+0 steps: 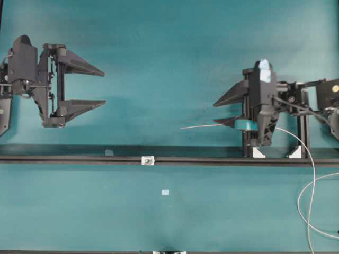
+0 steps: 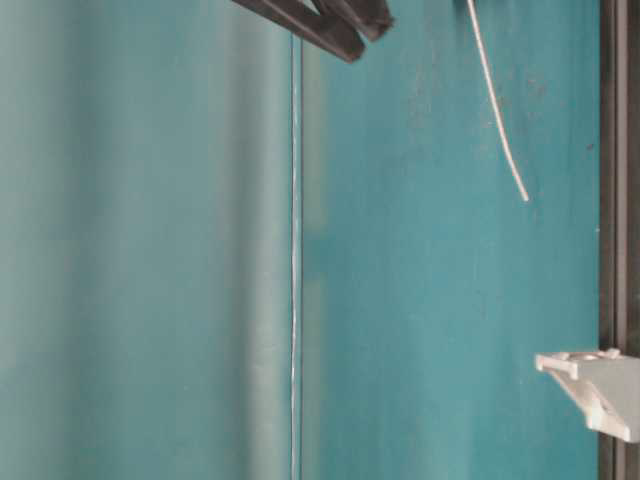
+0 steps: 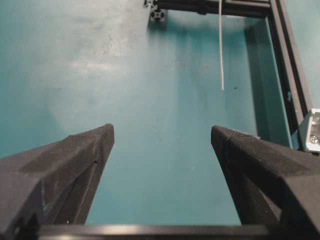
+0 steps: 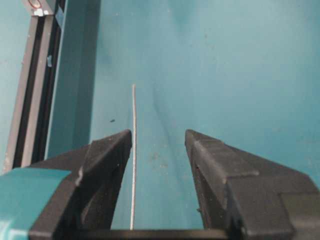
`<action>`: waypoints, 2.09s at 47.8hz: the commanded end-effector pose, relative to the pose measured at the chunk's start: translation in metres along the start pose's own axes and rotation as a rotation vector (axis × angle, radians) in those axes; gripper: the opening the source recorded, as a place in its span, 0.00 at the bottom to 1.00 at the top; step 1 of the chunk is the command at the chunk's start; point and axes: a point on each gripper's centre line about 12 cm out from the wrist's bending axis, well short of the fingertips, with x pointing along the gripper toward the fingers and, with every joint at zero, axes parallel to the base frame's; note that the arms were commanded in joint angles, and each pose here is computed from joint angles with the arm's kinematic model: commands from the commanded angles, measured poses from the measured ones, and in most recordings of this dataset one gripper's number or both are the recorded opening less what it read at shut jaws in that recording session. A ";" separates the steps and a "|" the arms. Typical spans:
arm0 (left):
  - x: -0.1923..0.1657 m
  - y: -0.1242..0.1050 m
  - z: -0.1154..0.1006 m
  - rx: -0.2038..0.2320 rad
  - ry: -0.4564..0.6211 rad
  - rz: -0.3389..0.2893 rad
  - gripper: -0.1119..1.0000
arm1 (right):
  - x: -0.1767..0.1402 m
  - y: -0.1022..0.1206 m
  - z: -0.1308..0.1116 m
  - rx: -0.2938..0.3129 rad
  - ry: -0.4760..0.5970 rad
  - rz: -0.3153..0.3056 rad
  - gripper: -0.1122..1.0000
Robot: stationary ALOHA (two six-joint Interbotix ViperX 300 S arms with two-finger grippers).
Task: Insert the wire into the hole on the left side and pull it with the left arm.
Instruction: 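Lower the open right gripper around the white wire near its tip, then close the right gripper on the wire and lift it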
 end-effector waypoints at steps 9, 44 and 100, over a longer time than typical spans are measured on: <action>0.001 0.002 0.004 -0.005 -0.014 0.007 0.65 | 0.017 0.001 0.001 0.026 0.021 -0.003 0.65; -0.002 0.004 -0.004 -0.012 0.007 0.017 0.65 | 0.048 -0.001 -0.009 0.029 0.054 -0.012 0.64; -0.002 0.007 -0.002 -0.015 0.001 0.026 0.65 | 0.050 0.007 -0.014 0.009 0.068 0.006 0.37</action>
